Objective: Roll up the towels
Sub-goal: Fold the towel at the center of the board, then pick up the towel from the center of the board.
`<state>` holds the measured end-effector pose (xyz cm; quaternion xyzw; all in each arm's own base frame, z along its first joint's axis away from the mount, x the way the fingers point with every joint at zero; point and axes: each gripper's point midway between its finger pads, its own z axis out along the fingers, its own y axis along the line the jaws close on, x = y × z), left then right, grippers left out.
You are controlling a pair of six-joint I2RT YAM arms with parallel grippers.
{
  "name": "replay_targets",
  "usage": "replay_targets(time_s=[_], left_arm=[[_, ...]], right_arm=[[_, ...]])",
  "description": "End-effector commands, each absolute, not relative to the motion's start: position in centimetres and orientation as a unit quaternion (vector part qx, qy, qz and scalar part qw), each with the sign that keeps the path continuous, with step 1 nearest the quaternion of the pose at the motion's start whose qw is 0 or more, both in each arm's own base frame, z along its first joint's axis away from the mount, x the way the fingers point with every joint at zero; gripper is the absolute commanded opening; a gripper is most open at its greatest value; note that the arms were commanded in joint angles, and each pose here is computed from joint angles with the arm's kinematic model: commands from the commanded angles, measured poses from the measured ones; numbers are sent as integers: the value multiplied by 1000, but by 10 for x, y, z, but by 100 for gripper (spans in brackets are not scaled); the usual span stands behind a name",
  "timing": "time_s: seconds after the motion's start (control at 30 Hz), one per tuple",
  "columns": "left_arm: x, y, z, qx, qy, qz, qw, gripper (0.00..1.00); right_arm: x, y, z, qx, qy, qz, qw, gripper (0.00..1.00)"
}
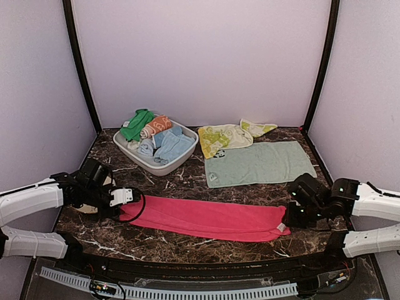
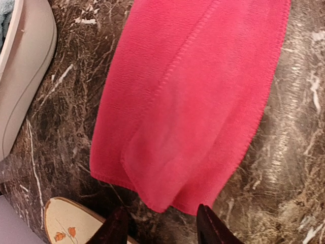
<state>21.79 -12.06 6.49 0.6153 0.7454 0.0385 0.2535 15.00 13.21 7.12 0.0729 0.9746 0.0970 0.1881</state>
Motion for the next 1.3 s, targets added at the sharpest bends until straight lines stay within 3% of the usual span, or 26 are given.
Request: replay_targets(time_s=[0.0,0.23,0.33,0.6,0.87,1.1,1.27], left_arm=[[187,-124,74,614,759,-27,218,51],[192,-140,106,614,753,-58,229,51],[216,-147,111,603,759,-45,244,50],[271,-157,70,567,787,-2,244,43],[238,-138,36,598,774,11,209,40],[190,-117,31,643,743,3,185,39],[188,-115,38,644,745,6,177,39]], right_arm=[[134,128,69,79,977,102,168,37],[161,143,127,48,967,107,227,41],[184,157,147,31,961,96,257,38],[204,183,75,16,977,83,197,29],[192,158,35,49,982,82,162,28],[205,152,40,49,981,81,167,27],[214,148,46,46,981,77,169,27]])
